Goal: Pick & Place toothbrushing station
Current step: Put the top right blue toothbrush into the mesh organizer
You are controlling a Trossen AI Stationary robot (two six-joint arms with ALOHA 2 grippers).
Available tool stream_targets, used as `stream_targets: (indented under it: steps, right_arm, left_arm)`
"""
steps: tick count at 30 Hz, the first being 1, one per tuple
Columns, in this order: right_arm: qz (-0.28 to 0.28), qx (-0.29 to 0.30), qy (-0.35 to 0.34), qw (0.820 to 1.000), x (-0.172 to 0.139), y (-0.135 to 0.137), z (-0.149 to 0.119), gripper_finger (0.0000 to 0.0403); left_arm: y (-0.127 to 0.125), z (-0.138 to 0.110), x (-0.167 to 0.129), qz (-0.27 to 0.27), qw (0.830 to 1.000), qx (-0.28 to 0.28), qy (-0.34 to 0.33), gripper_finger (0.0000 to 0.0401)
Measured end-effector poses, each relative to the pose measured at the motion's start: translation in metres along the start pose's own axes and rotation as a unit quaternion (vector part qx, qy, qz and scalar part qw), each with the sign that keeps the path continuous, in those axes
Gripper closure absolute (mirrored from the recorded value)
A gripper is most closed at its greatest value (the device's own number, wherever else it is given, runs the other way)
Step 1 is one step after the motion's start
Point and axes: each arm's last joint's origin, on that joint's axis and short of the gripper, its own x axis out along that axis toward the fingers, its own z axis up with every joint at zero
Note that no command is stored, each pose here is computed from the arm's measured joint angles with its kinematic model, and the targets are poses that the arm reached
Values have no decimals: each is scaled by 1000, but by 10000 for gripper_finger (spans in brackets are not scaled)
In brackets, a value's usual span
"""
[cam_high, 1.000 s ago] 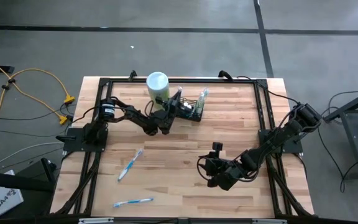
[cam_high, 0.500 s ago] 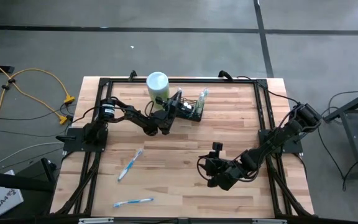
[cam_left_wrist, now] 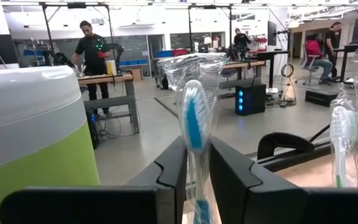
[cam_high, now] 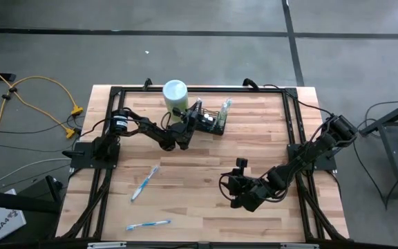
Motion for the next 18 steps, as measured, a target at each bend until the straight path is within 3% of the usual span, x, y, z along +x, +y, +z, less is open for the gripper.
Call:
stream_targets:
  steps: [11, 18]
  right_arm:
    - [0, 0, 0, 1000, 0, 0, 0, 270]
    - [0, 0, 0, 1000, 0, 0, 0, 270]
  left_arm:
    - [0, 0, 0, -2, 1000, 3, 0, 336]
    - [-2, 1, -4, -6, 1000, 2, 0, 300]
